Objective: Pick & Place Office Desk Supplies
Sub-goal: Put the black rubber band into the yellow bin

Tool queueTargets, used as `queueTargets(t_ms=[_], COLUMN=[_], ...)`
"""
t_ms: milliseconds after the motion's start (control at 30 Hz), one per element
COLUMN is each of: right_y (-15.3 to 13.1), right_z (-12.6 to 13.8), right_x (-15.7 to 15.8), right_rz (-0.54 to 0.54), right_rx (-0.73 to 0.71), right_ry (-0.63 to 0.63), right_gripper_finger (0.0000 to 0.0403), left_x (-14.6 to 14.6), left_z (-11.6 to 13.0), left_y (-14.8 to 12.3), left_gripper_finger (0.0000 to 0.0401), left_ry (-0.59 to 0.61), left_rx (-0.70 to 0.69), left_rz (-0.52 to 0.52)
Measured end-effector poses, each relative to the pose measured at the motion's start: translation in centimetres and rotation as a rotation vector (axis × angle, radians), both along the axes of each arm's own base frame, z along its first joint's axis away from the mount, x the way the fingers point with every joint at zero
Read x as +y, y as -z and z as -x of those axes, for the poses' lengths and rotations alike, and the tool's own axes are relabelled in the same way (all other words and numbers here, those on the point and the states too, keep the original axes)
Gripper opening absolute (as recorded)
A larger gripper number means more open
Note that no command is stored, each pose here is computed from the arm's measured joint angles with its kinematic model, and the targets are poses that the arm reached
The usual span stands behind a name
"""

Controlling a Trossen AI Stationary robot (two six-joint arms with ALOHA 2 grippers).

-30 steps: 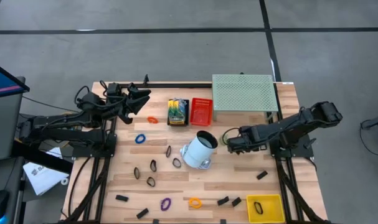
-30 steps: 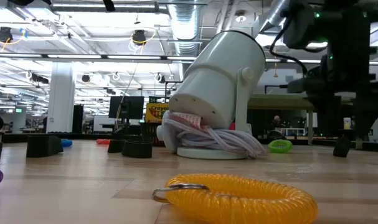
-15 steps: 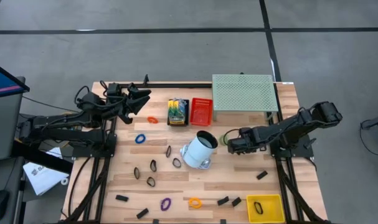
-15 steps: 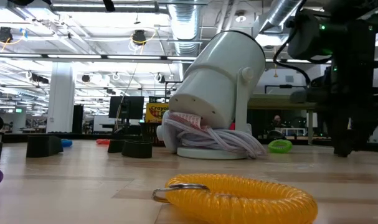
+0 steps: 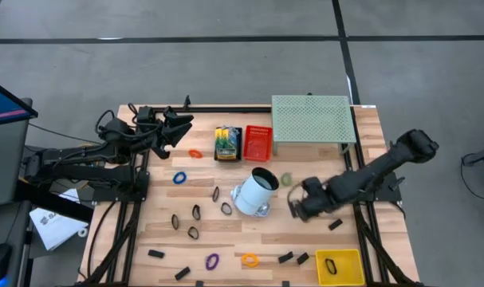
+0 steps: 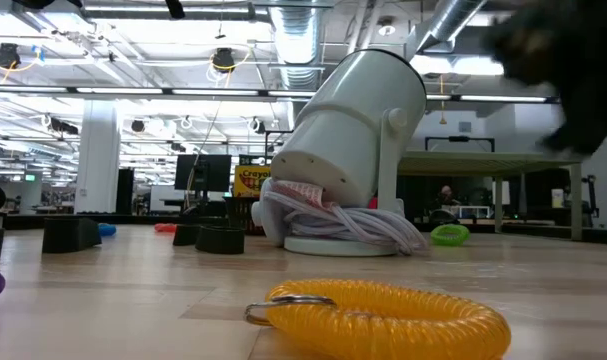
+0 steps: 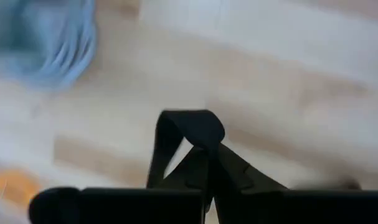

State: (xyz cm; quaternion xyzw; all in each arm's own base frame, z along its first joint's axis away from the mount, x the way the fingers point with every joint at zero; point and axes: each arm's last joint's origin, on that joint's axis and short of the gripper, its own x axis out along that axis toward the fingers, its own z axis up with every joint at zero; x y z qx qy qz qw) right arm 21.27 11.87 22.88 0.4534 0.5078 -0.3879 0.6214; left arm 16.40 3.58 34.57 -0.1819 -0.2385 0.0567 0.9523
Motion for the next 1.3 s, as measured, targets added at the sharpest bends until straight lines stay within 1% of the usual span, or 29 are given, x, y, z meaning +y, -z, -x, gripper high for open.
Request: queueTargets(t_ms=[133,200,267,300,367,500,600,700,800,900,1100,1300], right_y=[-3.5,-4.4,-4.8,-4.9,-4.8,-4.3,-3.3,-2.0,-0.6,0.7,2.0,2.0], right_z=[2.6,4.1,5.6,6.3,7.4,9.5,10.0,10.1,10.1,10.1,10.5,10.2], right_x=[3.8,5.7,7.5,8.3,9.6,10.8,11.3,11.7,12.0,12.1,11.6,11.6], right_rz=[-0.014,-0.058,-0.122,-0.153,-0.193,-0.221,-0.236,-0.271,-0.322,-0.369,-0.361,-0.367], right_rx=[0.037,0.05,0.054,0.049,0.06,0.111,0.111,0.09,0.064,0.069,0.117,0.112], right_ry=[-0.103,-0.163,-0.206,-0.22,-0.206,-0.182,-0.196,-0.212,-0.221,-0.233,-0.254,-0.249], right_gripper_finger=[0.0002,0.0002,0.0002,0.0001,0.0001,0.0001,0.0001,0.0011,0.0033,0.006,0.013,0.021], left_x=[0.0,0.0,0.0,0.0,0.0,0.0,0.0,0.0,0.0,0.0,0.0,0.0], left_z=[0.0,0.0,0.0,0.0,0.0,0.0,0.0,0.0,0.0,0.0,0.0,0.0], left_y=[0.0,0.0,0.0,0.0,0.0,0.0,0.0,0.0,0.0,0.0,0.0,0.0], left_gripper_finger=[0.0159,0.0159,0.0159,0.0159,0.0159,0.0159,0.0159,0.0159,0.0159,0.0159,0.0159,0.0159], left_ry=[-0.001,-0.001,-0.001,-0.001,-0.001,-0.001,-0.003,-0.009,-0.008,-0.008,-0.008,-0.014], left_rx=[0.0,0.0,0.001,0.001,0.001,0.001,0.001,0.0,-0.001,-0.001,-0.002,-0.003], left_rz=[-0.001,-0.001,-0.001,-0.001,-0.001,-0.001,-0.001,0.003,0.004,0.005,0.005,0.011])
